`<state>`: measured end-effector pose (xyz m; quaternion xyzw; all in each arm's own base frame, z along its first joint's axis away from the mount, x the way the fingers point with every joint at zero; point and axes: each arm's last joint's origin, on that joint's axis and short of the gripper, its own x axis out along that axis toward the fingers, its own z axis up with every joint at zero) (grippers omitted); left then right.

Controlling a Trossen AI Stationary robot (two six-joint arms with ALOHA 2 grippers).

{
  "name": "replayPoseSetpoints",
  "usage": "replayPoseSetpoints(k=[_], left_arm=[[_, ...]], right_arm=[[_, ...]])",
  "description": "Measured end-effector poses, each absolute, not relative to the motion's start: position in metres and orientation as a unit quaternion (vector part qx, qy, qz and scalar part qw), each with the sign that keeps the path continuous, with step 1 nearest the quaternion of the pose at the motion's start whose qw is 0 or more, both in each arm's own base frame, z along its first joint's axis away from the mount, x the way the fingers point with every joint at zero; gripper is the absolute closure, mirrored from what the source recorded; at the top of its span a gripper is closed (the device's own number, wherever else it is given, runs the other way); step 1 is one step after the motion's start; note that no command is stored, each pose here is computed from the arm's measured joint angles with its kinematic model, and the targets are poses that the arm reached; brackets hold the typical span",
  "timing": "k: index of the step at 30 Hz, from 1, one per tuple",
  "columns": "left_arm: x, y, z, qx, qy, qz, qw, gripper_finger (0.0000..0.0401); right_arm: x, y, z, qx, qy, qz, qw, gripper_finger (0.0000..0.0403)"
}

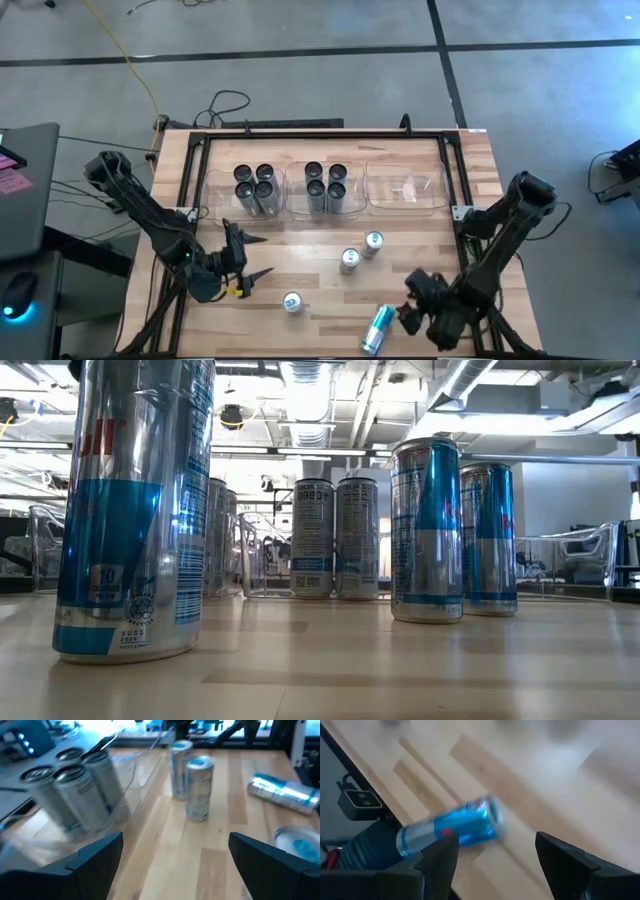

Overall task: Sort soda cans
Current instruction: Put the silver soda can into the right transparent bin

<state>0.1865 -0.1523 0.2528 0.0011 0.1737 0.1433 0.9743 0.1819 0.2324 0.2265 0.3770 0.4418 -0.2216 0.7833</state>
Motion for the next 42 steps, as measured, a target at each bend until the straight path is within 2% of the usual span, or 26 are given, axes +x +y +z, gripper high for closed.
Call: replayPoseSetpoints(k=[5, 9, 12, 17, 22, 29, 38, 42], left_arm=[[0.198, -0.164, 0.251, 0.000, 0.156, 0.117, 0.981, 0.0042], [0.198, -0.164, 0.249, 0.006, 0.160, 0.117, 0.980, 0.0042], [0.197, -0.163, 0.248, 0.016, 0.167, 0.118, 0.979, 0.0042], [0.197, -0.163, 0.247, 0.044, 0.173, 0.115, 0.977, 0.0042], [0.196, -0.162, 0.246, 0.074, 0.180, 0.111, 0.975, 0.0042], [0.191, -0.157, 0.238, 0.109, 0.218, 0.119, 0.962, 0.0042], [0.186, -0.152, 0.231, 0.123, 0.249, 0.131, 0.952, 0.0042], [0.186, -0.152, 0.231, 0.122, 0.248, 0.136, 0.951, 0.0042]], right_arm=[[0.192, 0.246, 0.198, 0.454, 0.426, -0.288, 0.727, 0.0117], [0.201, 0.248, 0.184, 0.534, 0.465, -0.347, 0.615, 0.0117], [0.211, 0.252, 0.186, 0.581, 0.502, -0.322, 0.554, 0.0117], [0.229, 0.255, 0.199, 0.650, 0.454, -0.263, 0.550, 0.0117], [0.241, 0.249, 0.194, 0.690, 0.402, -0.297, 0.523, 0.0117], [0.257, 0.248, 0.178, 0.684, 0.458, -0.333, 0.460, 0.0117], [0.279, 0.229, 0.152, 0.652, 0.466, -0.390, 0.453, 0.0116], [0.276, 0.210, 0.148, 0.584, 0.494, -0.422, 0.487, 0.0116]])
